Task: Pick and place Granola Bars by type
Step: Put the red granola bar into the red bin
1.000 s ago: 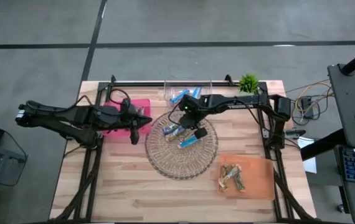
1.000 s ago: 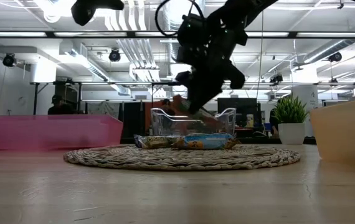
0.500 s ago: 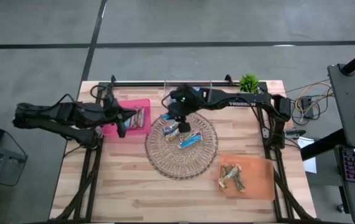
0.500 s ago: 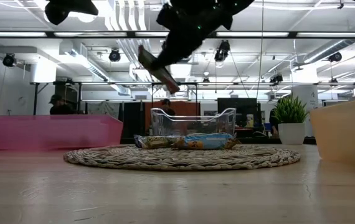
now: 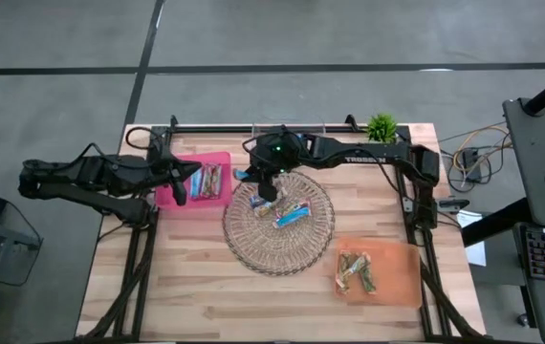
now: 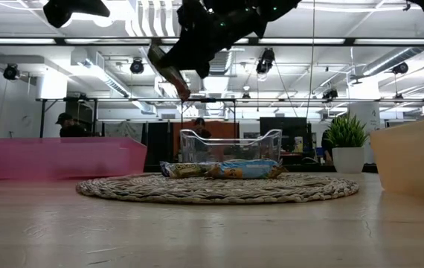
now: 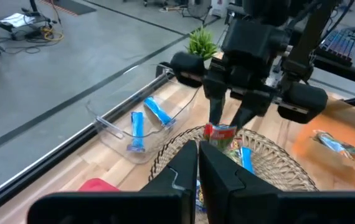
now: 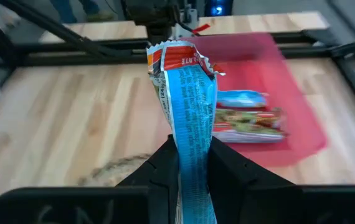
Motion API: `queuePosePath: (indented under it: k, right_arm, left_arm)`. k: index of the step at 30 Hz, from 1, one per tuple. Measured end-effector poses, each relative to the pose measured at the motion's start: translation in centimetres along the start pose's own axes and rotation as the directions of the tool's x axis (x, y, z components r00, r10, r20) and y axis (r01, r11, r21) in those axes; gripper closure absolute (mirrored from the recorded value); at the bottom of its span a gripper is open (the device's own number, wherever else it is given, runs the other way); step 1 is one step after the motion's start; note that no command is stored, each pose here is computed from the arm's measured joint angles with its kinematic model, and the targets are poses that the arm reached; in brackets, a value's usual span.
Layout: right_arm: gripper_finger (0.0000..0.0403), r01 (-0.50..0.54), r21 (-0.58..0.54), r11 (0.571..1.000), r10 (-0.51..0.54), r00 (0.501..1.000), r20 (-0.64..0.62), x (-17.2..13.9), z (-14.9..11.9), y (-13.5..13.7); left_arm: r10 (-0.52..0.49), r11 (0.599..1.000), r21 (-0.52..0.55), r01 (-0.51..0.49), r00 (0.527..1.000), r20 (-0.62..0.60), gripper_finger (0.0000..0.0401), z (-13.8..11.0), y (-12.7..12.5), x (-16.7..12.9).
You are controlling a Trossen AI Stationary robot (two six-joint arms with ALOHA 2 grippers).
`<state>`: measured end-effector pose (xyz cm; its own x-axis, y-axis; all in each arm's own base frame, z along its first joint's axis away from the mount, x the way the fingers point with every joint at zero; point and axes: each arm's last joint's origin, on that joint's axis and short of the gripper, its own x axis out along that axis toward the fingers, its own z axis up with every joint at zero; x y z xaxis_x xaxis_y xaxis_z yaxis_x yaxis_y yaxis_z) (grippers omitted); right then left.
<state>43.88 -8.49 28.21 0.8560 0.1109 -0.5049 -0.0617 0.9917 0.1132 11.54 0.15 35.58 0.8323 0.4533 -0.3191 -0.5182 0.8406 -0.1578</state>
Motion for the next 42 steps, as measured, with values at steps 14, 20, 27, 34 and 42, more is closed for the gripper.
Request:
queuePosePath:
  k: [14,20,27,34,42]
  right_arm:
    - [0.0344,-0.063,0.282,0.957,0.051,0.997,0.051,2.9,1.9,-1.5]
    - [0.0344,-0.103,0.419,0.902,0.078,0.994,0.078,4.0,2.6,-2.8]
    - [0.0344,-0.143,0.495,0.857,0.102,0.989,0.110,5.5,3.4,-3.2]
    - [0.0346,-0.146,0.547,0.825,0.101,0.989,0.110,6.8,3.0,-3.9]
    - [0.0355,-0.139,0.661,0.737,0.089,0.990,0.110,8.0,2.0,-4.9]
  left_arm:
    - [0.013,1.000,0.015,-0.013,1.000,-0.018,0.0401,-0.5,0.1,0.2]
    - [0.013,0.999,0.041,-0.012,1.000,-0.017,0.0401,-0.5,0.2,0.1]
    - [0.024,0.997,0.069,-0.021,0.999,-0.046,0.0401,-0.8,0.5,-0.2]
    - [0.035,0.996,0.080,-0.030,0.997,-0.071,0.0401,-1.3,1.3,-1.0]
    - [0.023,0.998,0.061,-0.020,0.999,-0.045,0.0401,-1.6,2.9,-3.1]
